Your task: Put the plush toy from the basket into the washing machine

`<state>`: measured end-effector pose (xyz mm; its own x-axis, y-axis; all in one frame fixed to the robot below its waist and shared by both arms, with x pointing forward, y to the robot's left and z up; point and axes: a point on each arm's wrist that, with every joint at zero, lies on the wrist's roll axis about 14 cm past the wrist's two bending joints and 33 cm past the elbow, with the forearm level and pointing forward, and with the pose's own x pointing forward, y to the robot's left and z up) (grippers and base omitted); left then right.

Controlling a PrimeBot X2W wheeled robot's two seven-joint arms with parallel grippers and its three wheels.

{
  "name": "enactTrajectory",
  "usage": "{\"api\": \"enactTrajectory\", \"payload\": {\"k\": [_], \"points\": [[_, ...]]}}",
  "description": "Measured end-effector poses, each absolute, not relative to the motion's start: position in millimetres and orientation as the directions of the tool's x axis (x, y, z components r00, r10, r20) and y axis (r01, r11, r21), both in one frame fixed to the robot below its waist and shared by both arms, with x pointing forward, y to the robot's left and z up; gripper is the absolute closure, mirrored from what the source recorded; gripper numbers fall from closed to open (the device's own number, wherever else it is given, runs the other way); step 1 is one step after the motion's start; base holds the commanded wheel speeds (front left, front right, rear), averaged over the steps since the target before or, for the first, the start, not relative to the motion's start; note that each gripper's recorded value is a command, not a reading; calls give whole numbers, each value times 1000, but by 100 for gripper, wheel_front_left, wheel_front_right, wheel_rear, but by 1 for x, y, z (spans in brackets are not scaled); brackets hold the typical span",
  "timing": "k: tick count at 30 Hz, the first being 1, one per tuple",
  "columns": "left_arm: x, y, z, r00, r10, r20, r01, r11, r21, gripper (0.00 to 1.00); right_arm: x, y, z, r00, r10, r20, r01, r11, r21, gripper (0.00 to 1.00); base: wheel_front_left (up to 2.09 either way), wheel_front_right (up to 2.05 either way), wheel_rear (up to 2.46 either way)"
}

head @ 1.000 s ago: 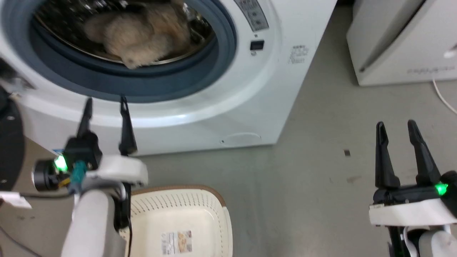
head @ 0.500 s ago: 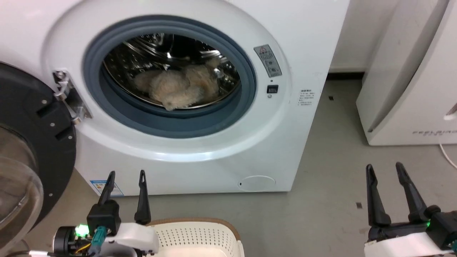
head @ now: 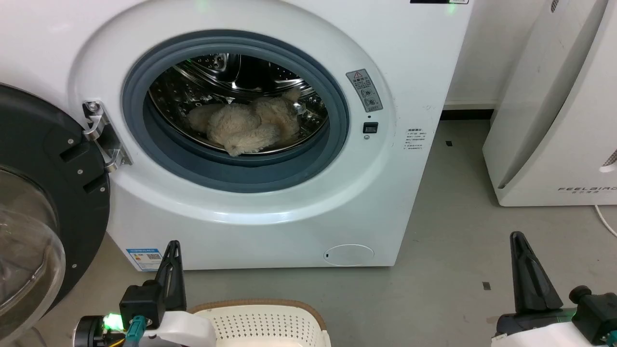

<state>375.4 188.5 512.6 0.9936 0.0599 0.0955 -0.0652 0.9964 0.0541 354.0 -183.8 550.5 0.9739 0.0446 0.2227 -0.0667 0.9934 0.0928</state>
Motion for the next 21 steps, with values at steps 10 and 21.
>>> {"api": "enactTrajectory", "payload": {"k": [10, 21], "points": [[376, 188, 513, 995, 58, 86, -62, 997, 52, 100, 355, -183, 548, 978, 50, 205, -69, 994, 90, 100, 0, 0, 0], [377, 187, 515, 996, 50, 80, -54, 997, 49, 100, 356, -180, 545, 982, 59, 180, -74, 994, 77, 100, 0, 0, 0]]}}
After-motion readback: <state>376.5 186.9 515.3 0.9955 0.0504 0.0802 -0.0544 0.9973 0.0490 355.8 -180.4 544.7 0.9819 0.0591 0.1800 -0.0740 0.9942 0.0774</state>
